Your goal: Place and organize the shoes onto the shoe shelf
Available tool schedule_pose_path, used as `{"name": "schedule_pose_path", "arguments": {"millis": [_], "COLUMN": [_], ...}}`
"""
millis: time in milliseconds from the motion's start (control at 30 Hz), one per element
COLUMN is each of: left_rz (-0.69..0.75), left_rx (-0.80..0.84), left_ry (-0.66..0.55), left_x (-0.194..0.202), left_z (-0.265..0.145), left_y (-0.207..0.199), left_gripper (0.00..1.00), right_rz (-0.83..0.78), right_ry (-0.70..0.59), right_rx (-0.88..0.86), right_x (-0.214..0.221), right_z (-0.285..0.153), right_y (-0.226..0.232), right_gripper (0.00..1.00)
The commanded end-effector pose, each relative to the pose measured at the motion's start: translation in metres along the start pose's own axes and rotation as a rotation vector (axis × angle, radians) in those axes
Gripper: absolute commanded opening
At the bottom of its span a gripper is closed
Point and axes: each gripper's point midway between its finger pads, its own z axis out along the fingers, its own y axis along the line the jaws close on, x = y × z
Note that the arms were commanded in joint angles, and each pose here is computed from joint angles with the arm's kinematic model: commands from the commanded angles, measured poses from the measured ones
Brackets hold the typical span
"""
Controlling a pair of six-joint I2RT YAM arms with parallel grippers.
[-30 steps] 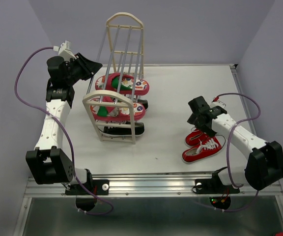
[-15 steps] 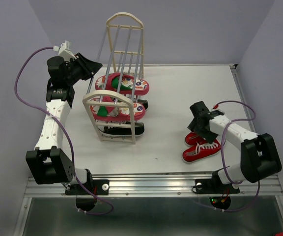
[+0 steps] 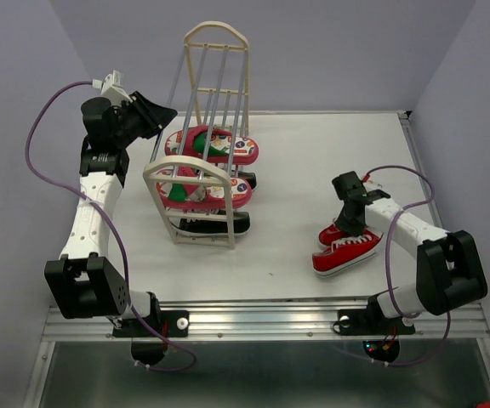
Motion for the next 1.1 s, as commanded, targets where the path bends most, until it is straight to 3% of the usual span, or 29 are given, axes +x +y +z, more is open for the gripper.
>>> {"name": "schedule_pose_path", "arguments": {"millis": [0, 167, 267, 333, 467, 600, 667, 700, 733, 800, 833, 867, 1067], "left_rz": [0.054, 0.051, 0.049, 0.044, 0.043, 0.036, 0.035, 0.033, 0.033, 0.031, 0.030, 0.031, 0.033], "left_rx": [-0.041, -0.051, -0.060, -0.063, -0.067, -0.075, -0.077, -0.078, -0.077, -0.081, -0.082, -0.084, -0.090], "left_ry": [0.082, 0.071, 0.063, 0.064, 0.062, 0.061, 0.063, 0.066, 0.068, 0.068, 0.066, 0.066, 0.059], "left_x": [0.031, 0.029, 0.027, 0.027, 0.026, 0.026, 0.026, 0.026, 0.026, 0.026, 0.025, 0.026, 0.024], "left_z": [0.011, 0.010, 0.010, 0.011, 0.012, 0.013, 0.014, 0.014, 0.015, 0.015, 0.015, 0.015, 0.013], "left_y": [0.027, 0.028, 0.029, 0.030, 0.031, 0.032, 0.033, 0.033, 0.033, 0.034, 0.034, 0.034, 0.033], "left_gripper": [0.16, 0.16, 0.16, 0.16, 0.16, 0.16, 0.15, 0.16, 0.16, 0.16, 0.16, 0.16, 0.16], "right_rz": [-0.135, -0.271, -0.353, -0.415, -0.644, -0.717, -0.747, -0.756, -0.755, -0.751, -0.740, -0.727, -0.648], "right_ry": [-0.094, -0.161, -0.264, -0.262, -0.185, -0.082, -0.092, -0.094, -0.095, -0.093, -0.102, -0.107, -0.144], "right_rx": [-0.272, -0.344, -0.510, -0.600, -0.718, -0.613, -0.569, -0.562, -0.556, -0.569, -0.569, -0.574, -0.625], "right_x": [-0.028, -0.047, -0.061, -0.055, -0.031, -0.026, -0.034, -0.036, -0.037, -0.038, -0.040, -0.042, -0.052], "right_z": [-0.003, -0.014, -0.033, -0.039, -0.030, 0.004, 0.011, 0.013, 0.014, 0.010, 0.006, 0.002, -0.045], "right_y": [0.058, 0.074, 0.100, 0.112, 0.129, 0.126, 0.126, 0.127, 0.127, 0.129, 0.129, 0.130, 0.125], "right_gripper": [0.24, 0.19, 0.16, 0.11, 0.14, 0.20, 0.22, 0.25, 0.53, 0.85, 0.94, 1.00, 1.00]}}
